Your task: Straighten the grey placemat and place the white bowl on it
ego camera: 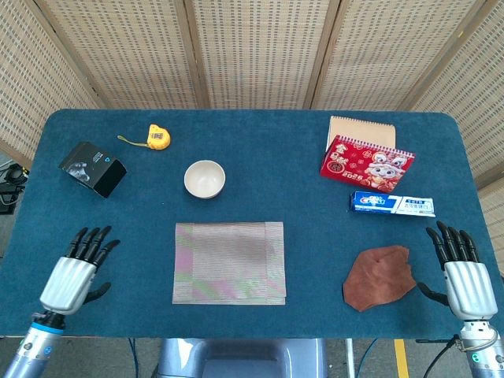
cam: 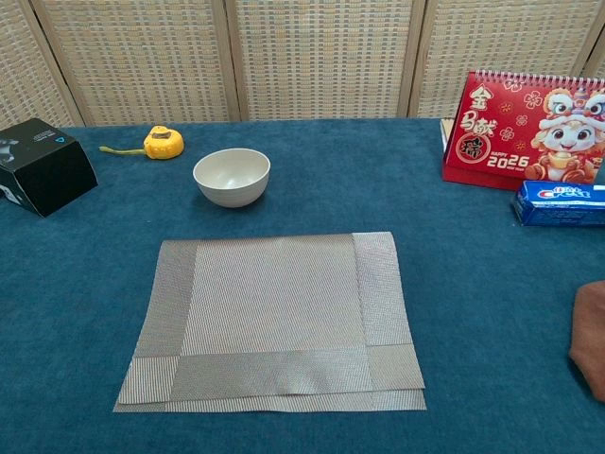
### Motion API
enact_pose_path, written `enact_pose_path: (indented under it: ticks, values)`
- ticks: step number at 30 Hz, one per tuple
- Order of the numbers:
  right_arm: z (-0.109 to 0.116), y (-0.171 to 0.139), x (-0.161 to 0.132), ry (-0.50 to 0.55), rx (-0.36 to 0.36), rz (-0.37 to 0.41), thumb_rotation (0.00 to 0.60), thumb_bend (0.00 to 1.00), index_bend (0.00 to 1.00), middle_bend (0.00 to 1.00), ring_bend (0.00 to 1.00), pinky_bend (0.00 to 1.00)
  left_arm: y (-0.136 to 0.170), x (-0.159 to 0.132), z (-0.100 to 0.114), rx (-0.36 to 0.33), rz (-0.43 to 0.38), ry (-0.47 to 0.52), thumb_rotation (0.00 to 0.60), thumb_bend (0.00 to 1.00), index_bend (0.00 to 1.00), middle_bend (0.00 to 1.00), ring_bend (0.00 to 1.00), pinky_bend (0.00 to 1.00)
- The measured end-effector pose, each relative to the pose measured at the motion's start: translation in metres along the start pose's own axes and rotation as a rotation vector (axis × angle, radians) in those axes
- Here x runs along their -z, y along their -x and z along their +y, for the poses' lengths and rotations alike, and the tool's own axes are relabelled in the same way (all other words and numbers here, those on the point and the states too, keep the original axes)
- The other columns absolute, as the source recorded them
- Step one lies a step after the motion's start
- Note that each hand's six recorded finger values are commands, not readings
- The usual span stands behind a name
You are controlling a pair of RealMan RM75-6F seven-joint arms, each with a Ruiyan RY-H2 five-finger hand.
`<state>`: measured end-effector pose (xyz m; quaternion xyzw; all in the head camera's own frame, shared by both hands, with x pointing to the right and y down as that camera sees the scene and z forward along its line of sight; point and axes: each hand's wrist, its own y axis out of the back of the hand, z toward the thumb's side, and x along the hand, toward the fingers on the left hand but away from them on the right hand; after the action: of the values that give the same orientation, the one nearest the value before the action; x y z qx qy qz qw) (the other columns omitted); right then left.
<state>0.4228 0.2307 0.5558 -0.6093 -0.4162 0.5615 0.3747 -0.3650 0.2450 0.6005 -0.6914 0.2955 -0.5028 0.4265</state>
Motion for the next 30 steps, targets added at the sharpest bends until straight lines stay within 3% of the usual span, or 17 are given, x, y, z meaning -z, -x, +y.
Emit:
enact_pose_path:
  ticks: [5, 11, 21, 30]
  values:
    - [0.002, 0.0, 0.001, 0.018, 0.0, -0.003, 0.6, 0.03, 0.07, 0.0, 0.0, 0.0, -0.006, -0.045, -0.028, 0.067, -0.105, -0.016, 0.6, 0.26, 0.18, 0.0, 0.0, 0.0]
    - [0.006, 0.0, 0.002, 0.04, 0.006, -0.003, 0.6, 0.03, 0.07, 0.0, 0.0, 0.0, -0.013, -0.083, -0.053, 0.12, -0.176, -0.038, 0.6, 0.26, 0.16, 0.0, 0.0, 0.0]
    - [0.012, 0.0, 0.004, 0.07, 0.013, -0.002, 0.6, 0.03, 0.07, 0.0, 0.0, 0.0, -0.024, -0.096, -0.074, 0.172, -0.175, -0.084, 0.6, 0.25, 0.14, 0.0, 0.0, 0.0]
    - [0.011, 0.0, 0.003, 0.072, 0.009, 0.001, 0.6, 0.03, 0.07, 0.0, 0.0, 0.0, -0.034, -0.102, -0.084, 0.169, -0.17, -0.1, 0.6, 0.25, 0.13, 0.0, 0.0, 0.0]
